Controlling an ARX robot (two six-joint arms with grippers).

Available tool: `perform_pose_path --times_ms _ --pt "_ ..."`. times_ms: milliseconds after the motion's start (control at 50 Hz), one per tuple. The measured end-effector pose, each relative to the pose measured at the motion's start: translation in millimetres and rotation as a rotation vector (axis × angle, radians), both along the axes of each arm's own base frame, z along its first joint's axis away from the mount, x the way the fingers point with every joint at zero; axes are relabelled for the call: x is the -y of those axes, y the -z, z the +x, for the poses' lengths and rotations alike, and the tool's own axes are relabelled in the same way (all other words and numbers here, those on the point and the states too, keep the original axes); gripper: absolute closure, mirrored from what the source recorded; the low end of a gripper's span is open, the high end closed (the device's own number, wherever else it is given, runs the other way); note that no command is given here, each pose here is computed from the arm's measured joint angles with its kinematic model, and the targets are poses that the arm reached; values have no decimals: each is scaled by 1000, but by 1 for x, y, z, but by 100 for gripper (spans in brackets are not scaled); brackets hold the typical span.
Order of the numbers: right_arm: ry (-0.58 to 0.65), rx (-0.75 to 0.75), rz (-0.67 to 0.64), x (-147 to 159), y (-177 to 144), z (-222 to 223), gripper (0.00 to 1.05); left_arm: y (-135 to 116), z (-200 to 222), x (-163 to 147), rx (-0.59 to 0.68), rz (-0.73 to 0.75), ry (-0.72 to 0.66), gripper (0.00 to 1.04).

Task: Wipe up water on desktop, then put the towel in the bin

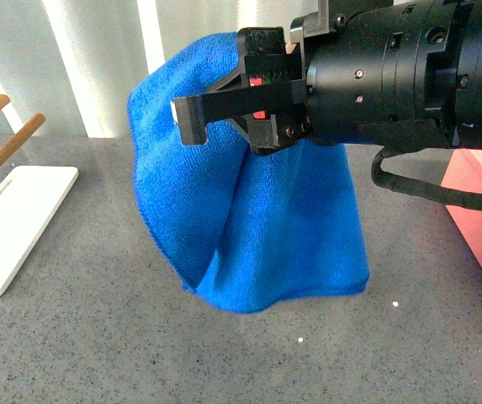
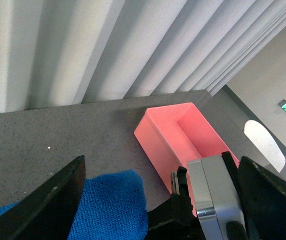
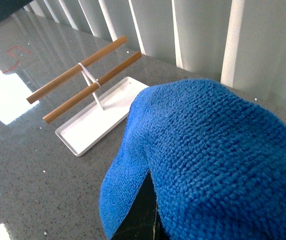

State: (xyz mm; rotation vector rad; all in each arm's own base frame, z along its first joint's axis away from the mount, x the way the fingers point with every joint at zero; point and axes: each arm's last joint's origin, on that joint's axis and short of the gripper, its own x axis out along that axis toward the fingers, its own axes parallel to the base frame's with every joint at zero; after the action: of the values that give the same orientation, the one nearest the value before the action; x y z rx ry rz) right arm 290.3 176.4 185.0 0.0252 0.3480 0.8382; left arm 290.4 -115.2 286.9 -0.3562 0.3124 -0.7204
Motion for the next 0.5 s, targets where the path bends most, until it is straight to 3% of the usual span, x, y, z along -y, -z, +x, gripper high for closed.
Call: perform_pose_path --times_ms 40,120,220,300,500 --pt "0 -1 -8 1 1 0 100 0 0 0 0 -1 3 5" --pt "4 -4 -16 3 2 0 100 1 -2 4 39 26 -32 9" --pt "4 -2 -23 4 1 0 100 10 -13 -6 244 158 -418 25" --pt "4 1 -26 6 0 0 100 26 -35 -34 299 270 -686 43" --pt "13 8 -24 9 -4 0 100 54 -63 -63 299 333 -725 71"
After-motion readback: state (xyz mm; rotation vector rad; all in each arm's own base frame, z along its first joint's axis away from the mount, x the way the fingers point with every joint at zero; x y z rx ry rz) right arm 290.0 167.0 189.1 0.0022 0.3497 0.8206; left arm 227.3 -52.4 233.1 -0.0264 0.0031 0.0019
